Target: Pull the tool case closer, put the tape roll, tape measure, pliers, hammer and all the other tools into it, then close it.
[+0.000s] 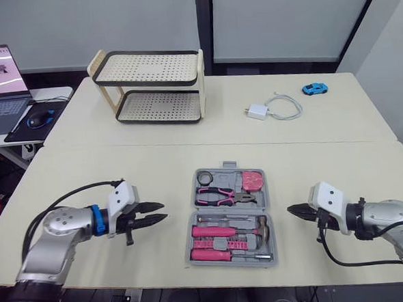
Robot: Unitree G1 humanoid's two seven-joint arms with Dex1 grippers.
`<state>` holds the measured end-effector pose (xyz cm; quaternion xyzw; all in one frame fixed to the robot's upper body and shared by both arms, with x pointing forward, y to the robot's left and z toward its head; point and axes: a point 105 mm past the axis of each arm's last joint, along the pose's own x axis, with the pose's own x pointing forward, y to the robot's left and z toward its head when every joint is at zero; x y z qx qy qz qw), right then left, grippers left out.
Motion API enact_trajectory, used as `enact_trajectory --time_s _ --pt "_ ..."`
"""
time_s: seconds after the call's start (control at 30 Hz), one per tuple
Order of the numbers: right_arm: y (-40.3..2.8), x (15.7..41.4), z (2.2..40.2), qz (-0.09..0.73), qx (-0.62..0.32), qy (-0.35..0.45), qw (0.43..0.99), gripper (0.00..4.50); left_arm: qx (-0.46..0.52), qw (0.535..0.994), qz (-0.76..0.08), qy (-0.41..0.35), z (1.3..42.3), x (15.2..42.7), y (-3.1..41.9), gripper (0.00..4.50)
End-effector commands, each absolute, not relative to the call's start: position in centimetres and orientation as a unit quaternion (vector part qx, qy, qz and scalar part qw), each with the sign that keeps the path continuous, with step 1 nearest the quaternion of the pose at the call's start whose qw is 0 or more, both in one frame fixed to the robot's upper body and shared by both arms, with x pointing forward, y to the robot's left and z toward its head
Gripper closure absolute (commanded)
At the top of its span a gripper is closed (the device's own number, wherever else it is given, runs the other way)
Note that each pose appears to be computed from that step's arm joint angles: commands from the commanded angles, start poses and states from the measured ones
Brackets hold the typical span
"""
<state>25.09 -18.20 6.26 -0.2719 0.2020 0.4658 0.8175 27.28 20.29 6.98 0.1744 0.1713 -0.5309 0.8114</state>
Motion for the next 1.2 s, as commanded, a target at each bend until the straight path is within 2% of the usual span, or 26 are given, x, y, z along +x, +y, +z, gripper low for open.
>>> enact_trajectory --time_s 0.03,0.3,0.67,1.0,1.2 --pt "-18.0 25.5 4.9 0.480 -0.287 0.202 0.804 4.50 0.198 0.794 -0.550 0.164 6.3 27.8 19.3 4.47" --pt "-16.9 26.6 3.4 0.500 -0.288 0.207 0.790 4.50 0.210 0.779 -0.571 0.151 4.9 29.7 16.3 4.47" --pt "-14.8 27.2 3.1 0.521 -0.284 0.197 0.780 4.50 0.216 0.768 -0.583 0.153 3.0 30.0 14.6 4.47" --pt "-13.6 27.0 3.5 0.541 -0.285 0.183 0.770 4.50 0.223 0.748 -0.611 0.132 3.0 29.3 12.8 4.47" --pt "-13.0 25.6 3.8 0.565 -0.286 0.183 0.752 4.50 0.230 0.726 -0.635 0.130 3.2 28.1 12.3 4.47"
